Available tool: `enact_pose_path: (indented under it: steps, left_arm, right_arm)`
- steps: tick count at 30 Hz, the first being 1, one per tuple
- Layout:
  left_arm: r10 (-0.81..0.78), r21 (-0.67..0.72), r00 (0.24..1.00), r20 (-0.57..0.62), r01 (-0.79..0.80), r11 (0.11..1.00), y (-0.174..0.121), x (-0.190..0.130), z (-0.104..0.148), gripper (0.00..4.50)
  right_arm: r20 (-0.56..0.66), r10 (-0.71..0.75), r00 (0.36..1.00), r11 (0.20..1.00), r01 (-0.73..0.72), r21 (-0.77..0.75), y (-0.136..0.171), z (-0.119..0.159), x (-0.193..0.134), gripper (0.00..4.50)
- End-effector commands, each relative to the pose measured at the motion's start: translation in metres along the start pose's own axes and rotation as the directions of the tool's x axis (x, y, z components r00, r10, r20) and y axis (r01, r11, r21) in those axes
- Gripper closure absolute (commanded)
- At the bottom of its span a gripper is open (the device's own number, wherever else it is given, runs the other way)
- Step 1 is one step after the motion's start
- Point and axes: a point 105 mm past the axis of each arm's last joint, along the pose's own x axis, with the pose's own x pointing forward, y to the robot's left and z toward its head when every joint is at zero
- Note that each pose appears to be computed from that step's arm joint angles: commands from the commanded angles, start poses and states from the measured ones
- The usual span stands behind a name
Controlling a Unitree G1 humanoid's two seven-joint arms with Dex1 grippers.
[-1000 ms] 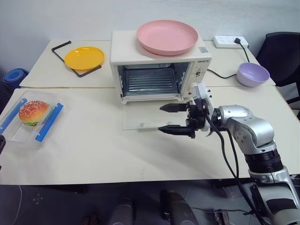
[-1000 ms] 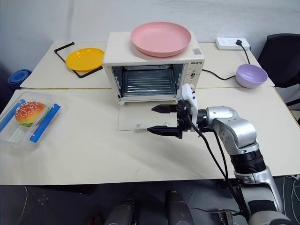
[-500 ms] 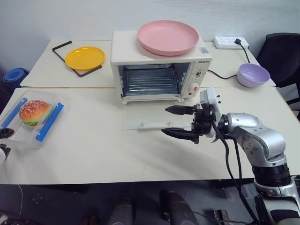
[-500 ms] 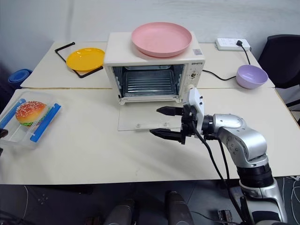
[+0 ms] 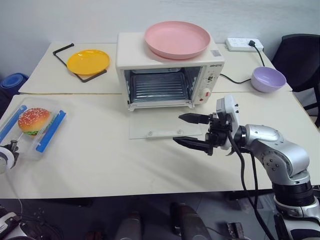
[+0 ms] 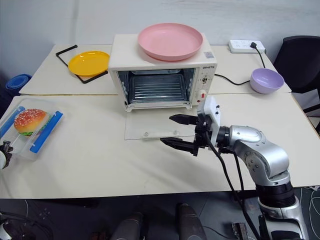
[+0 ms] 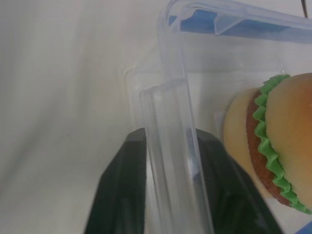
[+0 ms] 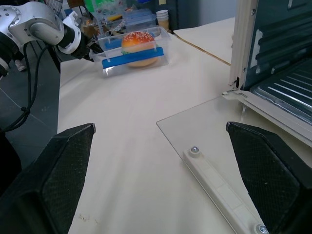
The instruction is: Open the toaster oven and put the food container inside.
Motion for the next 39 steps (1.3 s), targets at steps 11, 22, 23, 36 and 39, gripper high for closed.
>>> enact_pose_path:
  steps: [11,22,23,36,39]
  left_arm:
    - [-0.289,0.405,0.947,-0.141,0.322,0.856,-0.070,-0.026,-0.002,4.44]
    - [-0.475,0.626,0.660,-0.582,0.737,0.255,-0.164,-0.088,-0.096,4.44]
    - [-0.478,0.626,0.640,-0.601,0.749,0.217,-0.174,-0.091,-0.107,4.44]
    - [-0.409,0.639,0.582,-0.702,0.769,-0.002,-0.213,-0.096,-0.190,4.44]
    - [-0.421,0.629,0.579,-0.699,0.777,0.023,-0.219,-0.093,-0.198,3.74]
  right_arm:
    - [0.007,-0.091,0.996,0.993,0.092,-0.072,-0.009,0.017,-0.026,0.00]
    - [0.005,-0.161,0.987,0.984,0.161,-0.077,-0.013,0.014,-0.042,0.00]
    - [0.008,-0.169,0.986,0.982,0.169,-0.083,-0.013,0.015,-0.043,0.00]
    - [0.025,-0.312,0.950,0.946,0.313,-0.082,-0.019,0.012,-0.065,0.00]
    - [0.028,-0.346,0.938,0.935,0.347,-0.073,-0.022,0.010,-0.067,0.00]
